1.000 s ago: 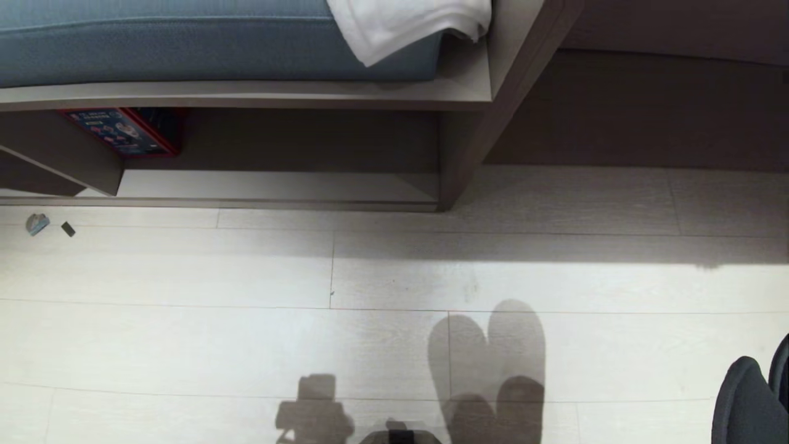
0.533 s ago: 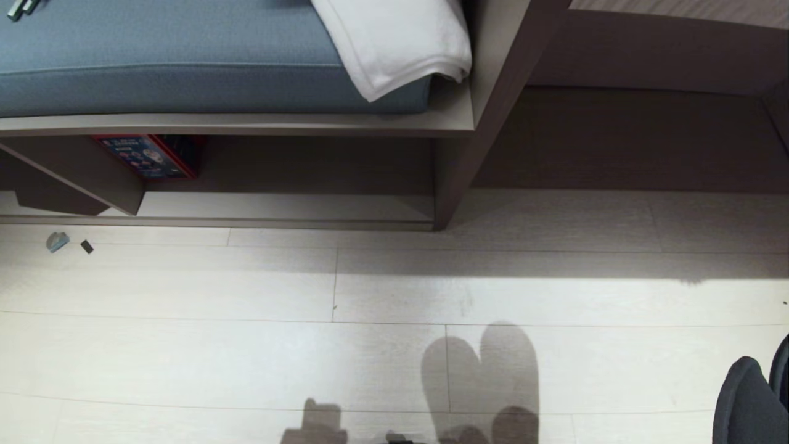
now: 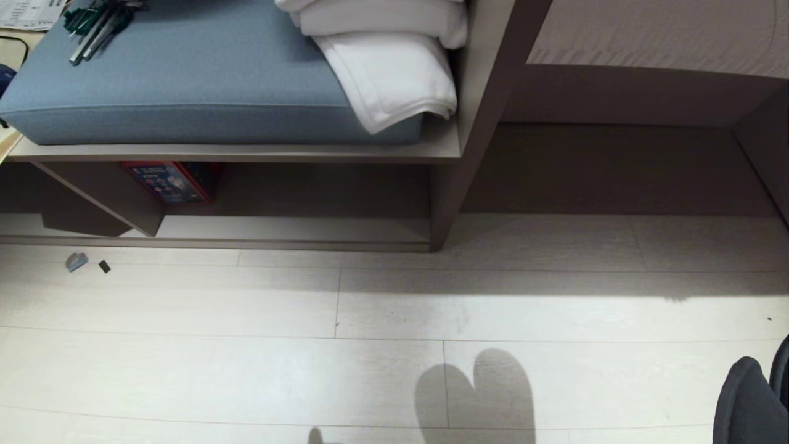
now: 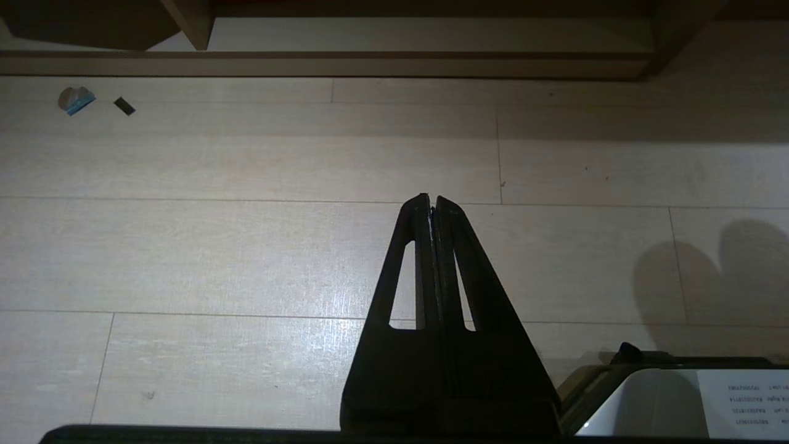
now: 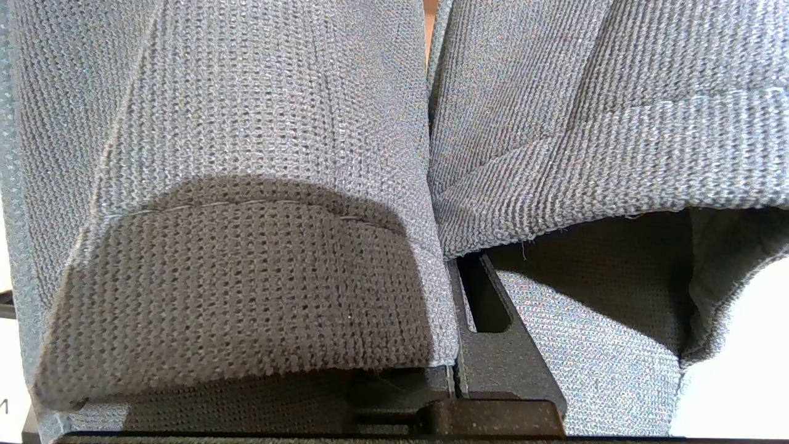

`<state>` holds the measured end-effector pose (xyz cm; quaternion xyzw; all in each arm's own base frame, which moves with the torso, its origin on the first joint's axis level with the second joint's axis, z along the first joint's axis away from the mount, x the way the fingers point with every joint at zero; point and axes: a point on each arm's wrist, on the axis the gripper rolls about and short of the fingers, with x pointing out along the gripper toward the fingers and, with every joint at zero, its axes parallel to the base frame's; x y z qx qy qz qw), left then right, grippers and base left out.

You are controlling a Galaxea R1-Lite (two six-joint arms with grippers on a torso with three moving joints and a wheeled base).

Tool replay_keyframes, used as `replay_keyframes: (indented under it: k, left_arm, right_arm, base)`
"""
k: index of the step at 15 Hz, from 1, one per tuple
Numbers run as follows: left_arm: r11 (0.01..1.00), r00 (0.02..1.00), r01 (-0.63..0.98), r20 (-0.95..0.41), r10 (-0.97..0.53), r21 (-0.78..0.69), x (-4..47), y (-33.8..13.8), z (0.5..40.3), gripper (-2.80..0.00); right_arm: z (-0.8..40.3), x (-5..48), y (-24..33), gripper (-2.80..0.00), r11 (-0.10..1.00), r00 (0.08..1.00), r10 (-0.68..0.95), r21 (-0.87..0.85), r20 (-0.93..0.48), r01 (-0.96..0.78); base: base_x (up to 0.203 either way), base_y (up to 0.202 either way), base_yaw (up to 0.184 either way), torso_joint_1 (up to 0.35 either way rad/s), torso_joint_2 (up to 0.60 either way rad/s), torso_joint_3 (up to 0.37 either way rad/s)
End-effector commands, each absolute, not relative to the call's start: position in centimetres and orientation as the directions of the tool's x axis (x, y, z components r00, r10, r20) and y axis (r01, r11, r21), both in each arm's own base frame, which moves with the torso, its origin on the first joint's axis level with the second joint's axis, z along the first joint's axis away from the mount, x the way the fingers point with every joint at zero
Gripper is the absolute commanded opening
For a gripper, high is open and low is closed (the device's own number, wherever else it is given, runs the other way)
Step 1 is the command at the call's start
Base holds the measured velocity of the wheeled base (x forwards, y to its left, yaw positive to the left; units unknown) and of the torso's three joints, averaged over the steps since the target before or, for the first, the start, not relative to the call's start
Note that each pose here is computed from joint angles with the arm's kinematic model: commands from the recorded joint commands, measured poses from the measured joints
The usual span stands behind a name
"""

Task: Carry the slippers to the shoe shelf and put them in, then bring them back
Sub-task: Place the slippers into the shoe cabinet

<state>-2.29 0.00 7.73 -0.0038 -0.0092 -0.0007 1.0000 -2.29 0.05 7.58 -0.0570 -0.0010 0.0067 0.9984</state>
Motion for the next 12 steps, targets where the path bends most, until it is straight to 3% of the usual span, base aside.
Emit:
replay_keyframes:
  k: [1,12]
  left_arm:
    - [1.0,1.0,0.002,0.012,-0.002,-0.008,-2.22,0.0,7.54,-2.8]
    - [1.0,1.0,0.0,0.012,0.0,-0.009,-2.22,-0.01,7.54,-2.8]
  right_arm:
    - [7.57,-2.27,0.05,-2.8,0.993,1.0,0.014,-0.115,-0.001,-0.014]
    - [7.55,-2.27,0.05,-2.8,0.994,1.0,0.014,-0.109,-0.002,-0.014]
  base:
    - [0.0,0.0,0.0,0.001,0.0,0.211]
    - [0.0,0.0,0.0,0.004,0.0,0.203]
